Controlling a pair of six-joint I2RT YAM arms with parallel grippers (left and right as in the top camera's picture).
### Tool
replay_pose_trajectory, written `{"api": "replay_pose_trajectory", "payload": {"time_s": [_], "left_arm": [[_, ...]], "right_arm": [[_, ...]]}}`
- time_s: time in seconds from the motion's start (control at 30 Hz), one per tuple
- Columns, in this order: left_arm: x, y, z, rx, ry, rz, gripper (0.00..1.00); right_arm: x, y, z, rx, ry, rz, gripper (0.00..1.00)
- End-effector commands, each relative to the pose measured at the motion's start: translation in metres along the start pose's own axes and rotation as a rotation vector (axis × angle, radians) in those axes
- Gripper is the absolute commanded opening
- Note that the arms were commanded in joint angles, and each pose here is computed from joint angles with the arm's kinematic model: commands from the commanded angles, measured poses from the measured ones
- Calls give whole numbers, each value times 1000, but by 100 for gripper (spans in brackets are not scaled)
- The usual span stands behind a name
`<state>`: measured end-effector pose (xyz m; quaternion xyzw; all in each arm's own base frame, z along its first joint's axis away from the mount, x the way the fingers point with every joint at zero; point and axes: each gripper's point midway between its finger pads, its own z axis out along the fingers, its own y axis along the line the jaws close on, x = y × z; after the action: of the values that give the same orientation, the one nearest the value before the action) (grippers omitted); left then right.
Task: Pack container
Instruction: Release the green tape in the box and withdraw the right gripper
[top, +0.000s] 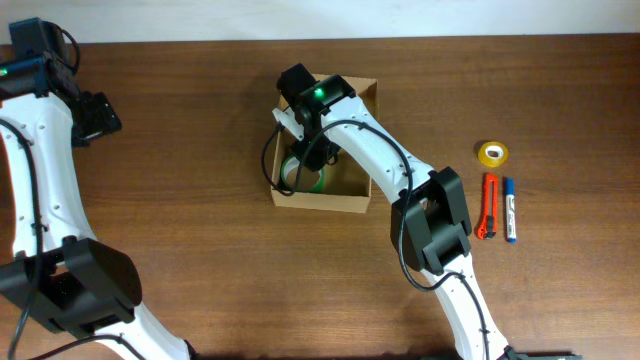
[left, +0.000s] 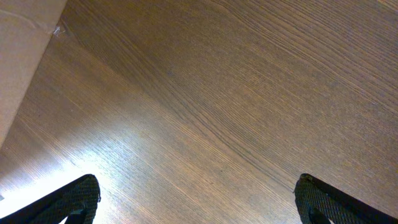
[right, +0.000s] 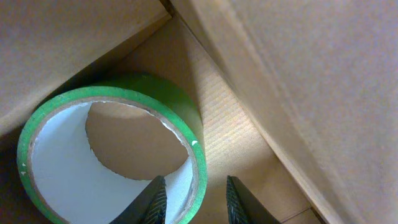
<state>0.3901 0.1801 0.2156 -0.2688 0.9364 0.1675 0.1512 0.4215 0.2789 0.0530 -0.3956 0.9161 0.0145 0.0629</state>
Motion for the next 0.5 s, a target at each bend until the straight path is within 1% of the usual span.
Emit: {"api": "replay_pose_trajectory", "payload": {"time_s": [0.0,0.13,0.23,0.33,0.4,0.47], "left_arm": [[0,5,-10,6,-21,2,100],[0,5,-10,6,-21,2,100],[0,5,-10,6,-21,2,100],[0,5,-10,6,-21,2,100],[0,5,-10,6,-21,2,100],[0,5,-10,6,-21,2,100]], "right_arm": [[0,2,2,-12,-1,7,32],[-1,2,1,-12,-1,7,31],[-2,2,-9,-10,-9,6,31],[-9,0,-31,-3,-38,7,33],[-18,-2,-61,11,-89,6,38],[-24,-6,-87,34,-137,6,39]]}}
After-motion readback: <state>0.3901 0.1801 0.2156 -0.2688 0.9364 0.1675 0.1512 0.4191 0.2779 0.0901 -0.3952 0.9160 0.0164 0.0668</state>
